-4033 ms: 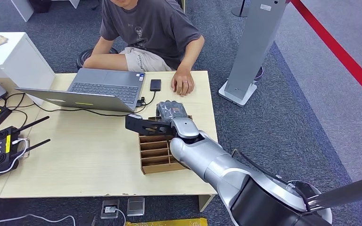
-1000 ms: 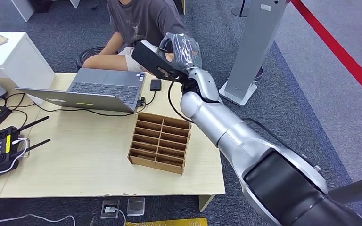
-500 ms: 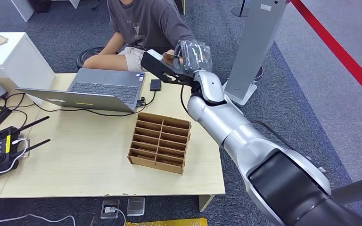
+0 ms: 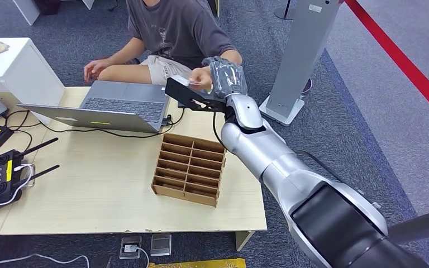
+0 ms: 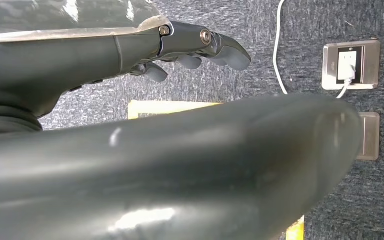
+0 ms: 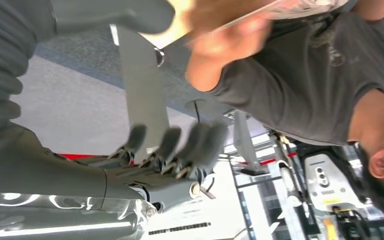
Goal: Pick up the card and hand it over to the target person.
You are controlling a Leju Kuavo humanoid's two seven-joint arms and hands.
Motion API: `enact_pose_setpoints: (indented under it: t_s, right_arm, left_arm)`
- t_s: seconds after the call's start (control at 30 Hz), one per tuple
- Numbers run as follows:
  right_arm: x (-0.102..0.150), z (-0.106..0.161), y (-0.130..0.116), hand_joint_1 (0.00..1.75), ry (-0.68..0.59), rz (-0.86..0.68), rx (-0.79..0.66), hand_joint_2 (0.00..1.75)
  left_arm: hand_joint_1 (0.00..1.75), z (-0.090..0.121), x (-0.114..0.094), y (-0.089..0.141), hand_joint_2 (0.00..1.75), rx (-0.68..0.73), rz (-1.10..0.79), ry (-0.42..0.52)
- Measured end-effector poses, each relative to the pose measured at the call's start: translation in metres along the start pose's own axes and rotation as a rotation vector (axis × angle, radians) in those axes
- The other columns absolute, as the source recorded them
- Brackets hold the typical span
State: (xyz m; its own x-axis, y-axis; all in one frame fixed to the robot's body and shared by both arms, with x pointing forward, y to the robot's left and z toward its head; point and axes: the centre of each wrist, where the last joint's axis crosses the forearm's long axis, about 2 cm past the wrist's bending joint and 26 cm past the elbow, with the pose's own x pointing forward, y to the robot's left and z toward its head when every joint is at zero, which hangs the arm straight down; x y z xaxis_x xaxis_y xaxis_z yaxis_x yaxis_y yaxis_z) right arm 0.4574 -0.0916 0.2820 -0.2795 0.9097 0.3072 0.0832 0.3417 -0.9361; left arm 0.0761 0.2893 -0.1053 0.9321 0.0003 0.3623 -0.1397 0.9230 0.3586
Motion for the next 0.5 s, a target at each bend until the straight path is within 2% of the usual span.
enact_pose_setpoints:
  t_s: [0.23,0.5]
  right_arm:
    - [-0.003,-0.001,-0.008,0.00,-0.059,-0.178,-0.114,1.75]
    - [-0.027,0.007,-0.003,0.00,-0.106,-0.398,-0.268,1.75]
  left_arm:
    - [0.00,0.000,0.000,-0.001,0.00,-0.001,0.011,0.012]
    - [0.00,0.001,0.001,-0.002,0.00,0.002,0.029,0.037]
